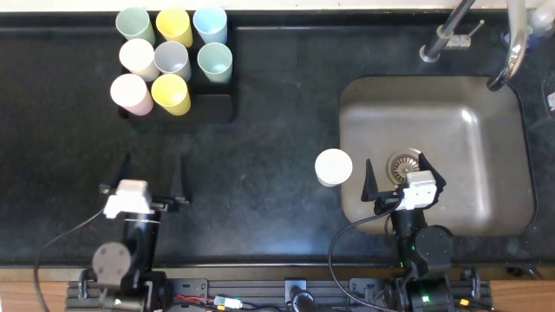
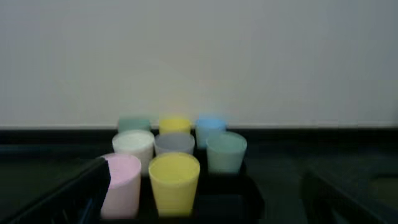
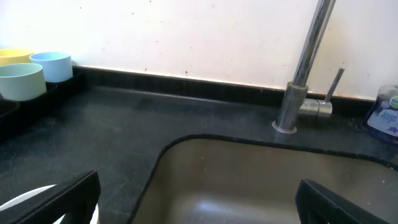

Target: Store Cups

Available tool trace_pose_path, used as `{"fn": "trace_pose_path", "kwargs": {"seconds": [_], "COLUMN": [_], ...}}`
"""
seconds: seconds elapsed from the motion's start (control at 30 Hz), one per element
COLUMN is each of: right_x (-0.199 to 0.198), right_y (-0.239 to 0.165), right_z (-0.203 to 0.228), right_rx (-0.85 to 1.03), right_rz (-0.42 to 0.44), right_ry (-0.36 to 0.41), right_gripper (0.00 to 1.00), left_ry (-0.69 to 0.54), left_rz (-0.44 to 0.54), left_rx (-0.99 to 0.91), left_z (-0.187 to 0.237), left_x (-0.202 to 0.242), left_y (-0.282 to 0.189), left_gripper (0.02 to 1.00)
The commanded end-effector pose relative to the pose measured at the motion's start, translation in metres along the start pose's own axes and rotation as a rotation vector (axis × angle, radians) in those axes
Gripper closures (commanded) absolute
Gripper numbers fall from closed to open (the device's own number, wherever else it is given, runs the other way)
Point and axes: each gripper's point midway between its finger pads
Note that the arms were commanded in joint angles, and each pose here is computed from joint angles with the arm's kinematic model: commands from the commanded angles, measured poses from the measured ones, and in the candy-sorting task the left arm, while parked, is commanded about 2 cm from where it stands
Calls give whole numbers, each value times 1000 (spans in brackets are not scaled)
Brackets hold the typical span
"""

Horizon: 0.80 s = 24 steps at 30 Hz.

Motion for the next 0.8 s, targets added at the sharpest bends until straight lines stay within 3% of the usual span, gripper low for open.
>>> {"fn": "trace_pose_path", "kwargs": {"seconds": [0.03, 0.17, 0.8], "right_x": [-2, -2, -2], "right_y": [0, 0, 0], "right_z": [2, 2, 2], "right_rx": [-4, -4, -4], "right_rz": [11, 11, 11], "right_ry": [0, 0, 0], "right_gripper": [3, 3, 3], "left_ry": [21, 13, 13], "left_rz": [57, 59, 59], "left_rx": [68, 165, 164], "left_z": [20, 44, 43], "left_x": [-9, -9, -9], "left_y": [-1, -4, -4], "left_gripper": [18, 18, 18]}}
Point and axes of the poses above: each gripper's point midway between its finger pads, its own y axis out along the fingers, its own x axis along the line the jaws close on, z = x × y
